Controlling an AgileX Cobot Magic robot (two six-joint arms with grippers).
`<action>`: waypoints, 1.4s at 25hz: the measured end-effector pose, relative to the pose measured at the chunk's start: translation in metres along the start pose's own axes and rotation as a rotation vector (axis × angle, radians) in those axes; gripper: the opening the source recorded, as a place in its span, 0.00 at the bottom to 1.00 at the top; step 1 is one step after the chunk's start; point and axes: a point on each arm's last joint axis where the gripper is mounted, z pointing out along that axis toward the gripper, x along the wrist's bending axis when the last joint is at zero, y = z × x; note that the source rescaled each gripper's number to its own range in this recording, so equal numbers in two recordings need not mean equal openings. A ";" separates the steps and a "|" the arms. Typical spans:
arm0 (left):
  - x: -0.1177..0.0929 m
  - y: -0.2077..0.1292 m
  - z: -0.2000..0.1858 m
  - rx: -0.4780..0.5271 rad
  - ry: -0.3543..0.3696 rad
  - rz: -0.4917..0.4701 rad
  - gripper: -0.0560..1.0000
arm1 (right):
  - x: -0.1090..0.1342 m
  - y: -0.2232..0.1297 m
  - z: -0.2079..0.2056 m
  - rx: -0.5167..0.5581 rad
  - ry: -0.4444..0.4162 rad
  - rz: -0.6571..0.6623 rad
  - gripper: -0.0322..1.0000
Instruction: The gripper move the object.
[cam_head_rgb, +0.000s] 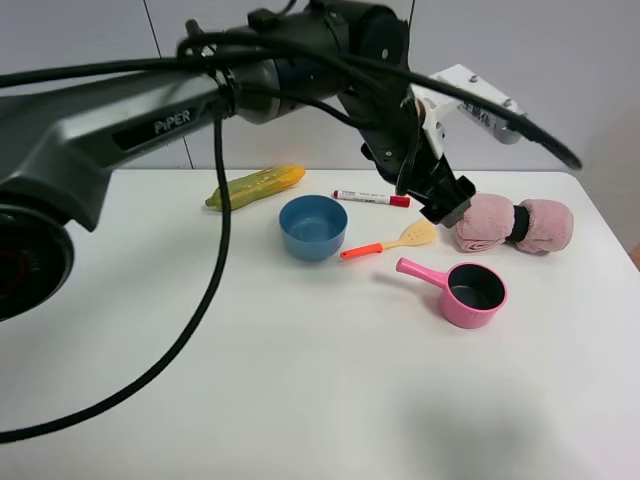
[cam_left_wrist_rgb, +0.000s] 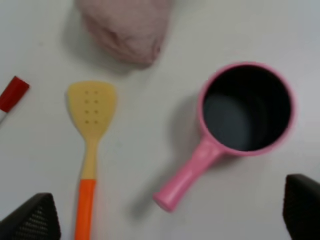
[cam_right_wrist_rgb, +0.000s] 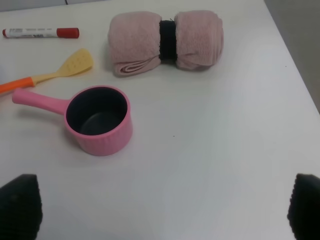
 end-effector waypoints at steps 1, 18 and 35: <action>-0.001 0.003 -0.012 -0.004 -0.001 -0.011 0.99 | 0.000 0.000 0.000 0.000 0.000 0.000 1.00; 0.165 -0.058 -0.224 -0.032 0.559 -0.270 1.00 | 0.000 0.000 0.000 0.000 0.000 0.000 1.00; 0.115 -0.207 -0.335 -0.061 0.770 -0.505 1.00 | 0.000 0.000 0.000 0.000 0.000 0.000 1.00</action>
